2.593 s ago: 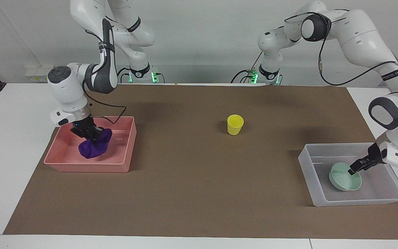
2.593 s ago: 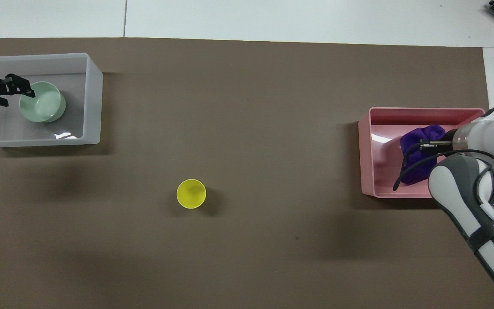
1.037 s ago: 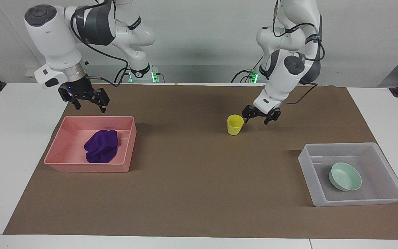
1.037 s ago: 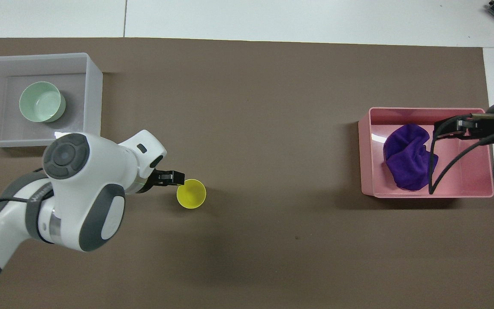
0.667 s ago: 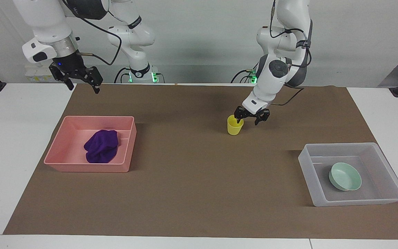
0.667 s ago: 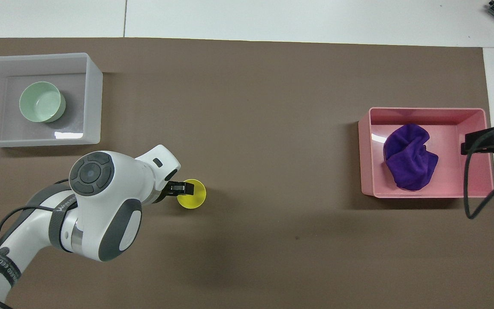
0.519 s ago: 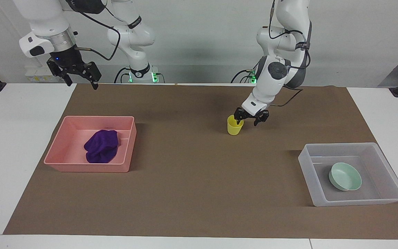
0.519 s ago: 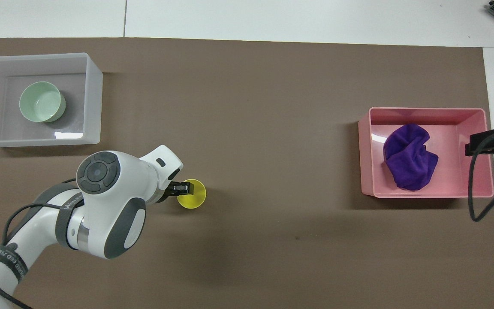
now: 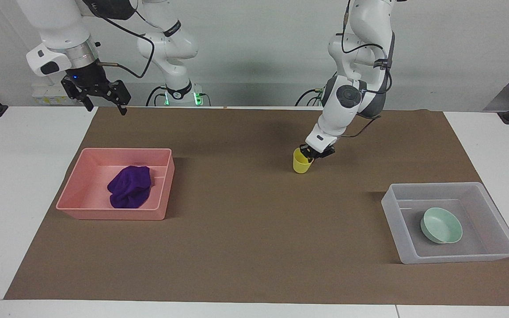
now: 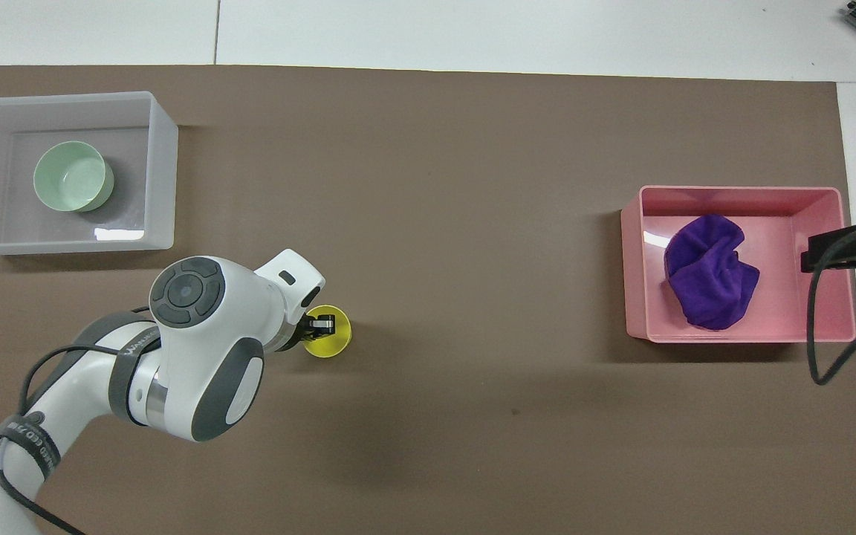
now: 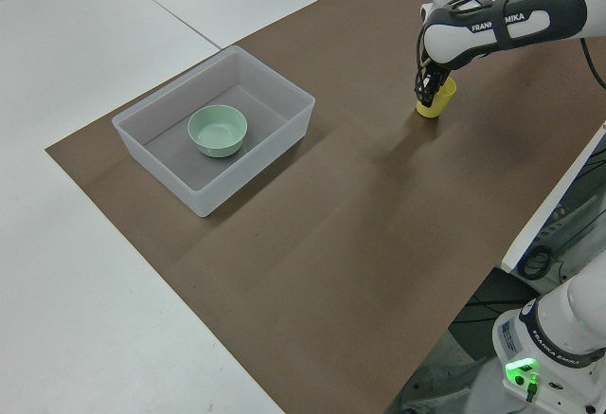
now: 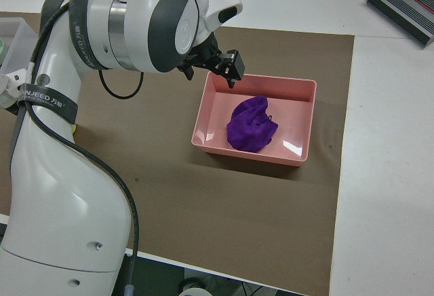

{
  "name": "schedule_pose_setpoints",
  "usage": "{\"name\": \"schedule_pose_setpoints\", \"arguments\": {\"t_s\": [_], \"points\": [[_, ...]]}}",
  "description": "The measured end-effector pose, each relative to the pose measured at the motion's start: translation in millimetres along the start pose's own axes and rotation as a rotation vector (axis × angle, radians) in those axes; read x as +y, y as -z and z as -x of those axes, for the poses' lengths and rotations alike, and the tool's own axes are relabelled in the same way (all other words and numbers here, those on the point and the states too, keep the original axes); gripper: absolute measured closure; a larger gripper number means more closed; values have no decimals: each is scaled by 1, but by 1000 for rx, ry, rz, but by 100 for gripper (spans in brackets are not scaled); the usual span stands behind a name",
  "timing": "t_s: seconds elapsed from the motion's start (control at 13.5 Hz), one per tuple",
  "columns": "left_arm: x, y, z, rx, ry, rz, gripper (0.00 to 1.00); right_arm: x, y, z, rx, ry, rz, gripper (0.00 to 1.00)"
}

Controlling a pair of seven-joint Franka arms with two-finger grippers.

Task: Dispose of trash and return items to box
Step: 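Carry the yellow cup with the left gripper into the clear box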

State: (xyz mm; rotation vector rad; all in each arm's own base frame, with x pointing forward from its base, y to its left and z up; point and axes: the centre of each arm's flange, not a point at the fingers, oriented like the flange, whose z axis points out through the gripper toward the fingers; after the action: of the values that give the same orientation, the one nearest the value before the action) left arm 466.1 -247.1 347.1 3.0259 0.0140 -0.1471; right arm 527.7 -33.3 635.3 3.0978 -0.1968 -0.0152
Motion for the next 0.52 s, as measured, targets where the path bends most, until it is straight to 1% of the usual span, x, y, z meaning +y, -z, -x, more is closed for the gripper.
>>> {"name": "schedule_pose_setpoints", "arguments": {"t_s": [0.15, 0.3, 0.37, 0.44, 0.52], "points": [[-3, 28, -11, -41, 17, -6, 96, 0, 0, 0, -1, 0, 0, 0], [-21, 77, -31, -69, 60, -1, 96, 0, -1, 0, -2, 0, 0, 0], [-38, 106, -42, -65, 89, 9, 96, 0, -1, 0, -3, 0, 0, 0], [-59, 134, -54, -46, 121, 23, 96, 0, -1, 0, -3, 0, 0, 0], [-84, 160, -65, -13, 159, 39, 96, 0, -1, 0, -3, 1, 0, 0]]}}
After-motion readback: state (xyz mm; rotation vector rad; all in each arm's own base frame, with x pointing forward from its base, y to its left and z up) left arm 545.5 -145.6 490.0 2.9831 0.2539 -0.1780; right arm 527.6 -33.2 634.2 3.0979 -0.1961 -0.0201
